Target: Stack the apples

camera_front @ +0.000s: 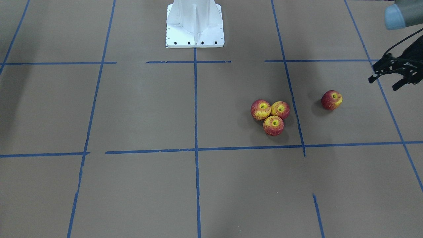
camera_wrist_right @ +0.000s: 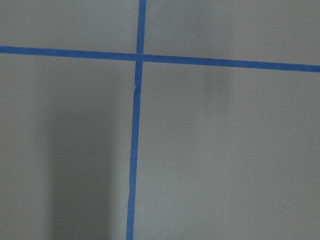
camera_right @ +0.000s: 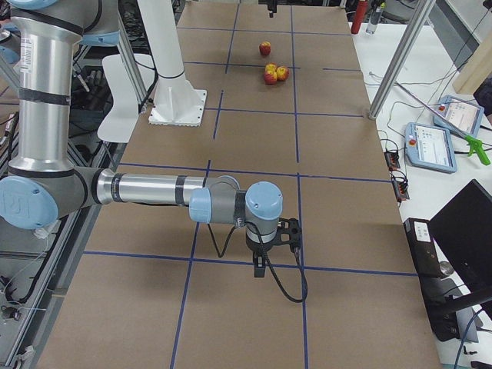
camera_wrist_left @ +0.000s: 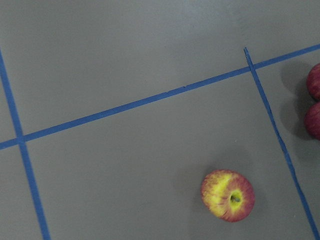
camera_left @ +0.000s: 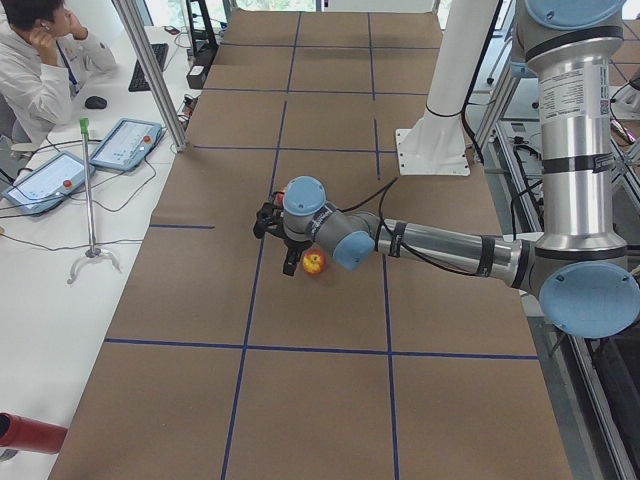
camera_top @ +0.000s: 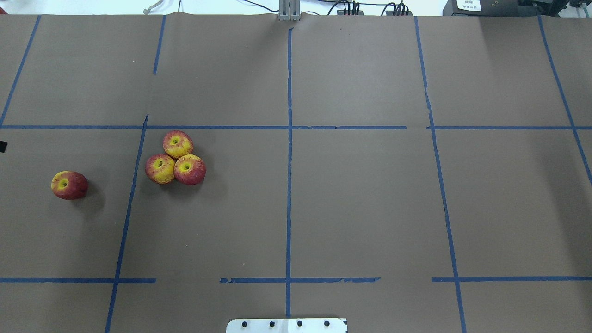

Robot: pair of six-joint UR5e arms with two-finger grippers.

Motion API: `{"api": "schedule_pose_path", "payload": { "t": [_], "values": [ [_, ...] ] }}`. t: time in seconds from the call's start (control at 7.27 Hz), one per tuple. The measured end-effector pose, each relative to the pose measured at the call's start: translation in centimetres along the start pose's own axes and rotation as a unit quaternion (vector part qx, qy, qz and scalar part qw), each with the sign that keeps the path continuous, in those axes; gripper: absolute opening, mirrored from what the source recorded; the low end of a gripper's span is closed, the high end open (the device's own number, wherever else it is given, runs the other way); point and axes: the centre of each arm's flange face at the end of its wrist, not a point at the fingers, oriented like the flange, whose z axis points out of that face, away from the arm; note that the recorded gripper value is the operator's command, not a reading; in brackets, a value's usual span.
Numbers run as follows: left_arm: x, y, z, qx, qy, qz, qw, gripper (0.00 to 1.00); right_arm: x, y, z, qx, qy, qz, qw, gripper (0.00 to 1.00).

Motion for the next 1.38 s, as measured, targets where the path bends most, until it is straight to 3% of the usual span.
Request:
{"api": "schedule_pose_path", "payload": {
  "t": [0.28,0.69,1.38],
  "values": [
    [4.7,0.1,5.3,0.008,-0.032,-0.033,0.9989,1.0,0.0,0.0,0.0,0.0,0.0,0.0,1.0,1.0],
    [5.4,1.2,9.1,0.004,-0.066,-0.05,0.9965,1.0,0.0,0.0,0.0,0.0,0.0,0.0,1.0,1.0],
    [6.9,3.0,13.6,-0.033,-0.073,-0.057,0.9952,1.0,0.0,0.0,0.0,0.0,0.0,0.0,1.0,1.0]
  ]
}}
